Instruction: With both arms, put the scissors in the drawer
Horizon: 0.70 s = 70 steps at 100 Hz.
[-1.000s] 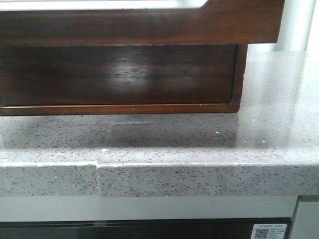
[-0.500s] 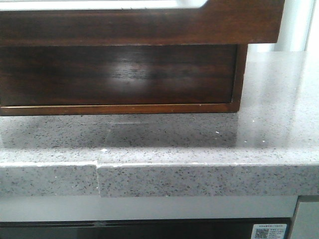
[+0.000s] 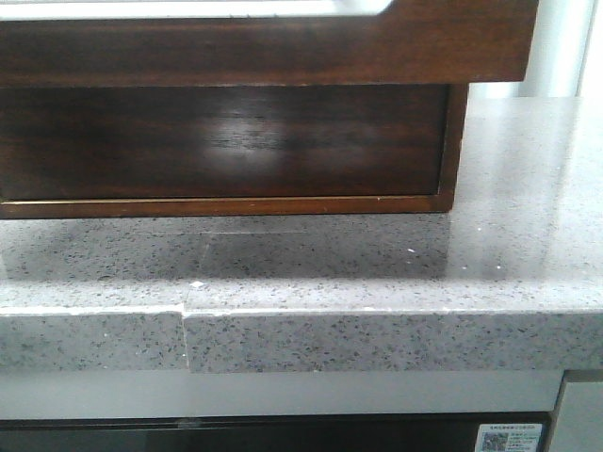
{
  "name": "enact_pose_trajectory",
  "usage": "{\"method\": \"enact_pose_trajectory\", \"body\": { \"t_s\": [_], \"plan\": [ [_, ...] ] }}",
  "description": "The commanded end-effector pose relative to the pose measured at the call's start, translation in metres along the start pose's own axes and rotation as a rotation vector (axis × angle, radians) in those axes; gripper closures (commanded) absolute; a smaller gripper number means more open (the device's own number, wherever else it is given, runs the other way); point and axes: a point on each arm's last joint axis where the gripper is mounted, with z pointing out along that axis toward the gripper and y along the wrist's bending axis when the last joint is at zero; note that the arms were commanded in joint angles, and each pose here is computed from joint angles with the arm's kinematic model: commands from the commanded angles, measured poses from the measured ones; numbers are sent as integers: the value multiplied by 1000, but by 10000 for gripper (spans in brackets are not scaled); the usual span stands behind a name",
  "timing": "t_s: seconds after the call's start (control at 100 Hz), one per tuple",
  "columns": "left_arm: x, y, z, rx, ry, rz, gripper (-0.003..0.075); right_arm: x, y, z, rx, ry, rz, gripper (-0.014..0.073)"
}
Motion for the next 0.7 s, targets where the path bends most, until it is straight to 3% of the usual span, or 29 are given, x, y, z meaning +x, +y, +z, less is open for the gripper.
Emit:
{"method": "enact_pose_trajectory", "body": {
  "t_s": [0.0,0.3,0.42,0.48,0.69],
  "plan": [
    [-16,-1,-1,10,-94,-16,742,-14,-2,1,33,-85,-5,636],
    [-14,-1,-1,7,-84,-4,742,-14,-2,1,33,-85,-5,636],
    [3,2,4,-25,-63,62,742,-14,-2,1,33,-85,-5,636],
    [11,4,7,-38,-112,54,742,-14,-2,1,33,-85,-5,636],
    [14,14,4,-195,-174,-60,742,-13,-2,1,31,-81,-5,636]
  ]
}}
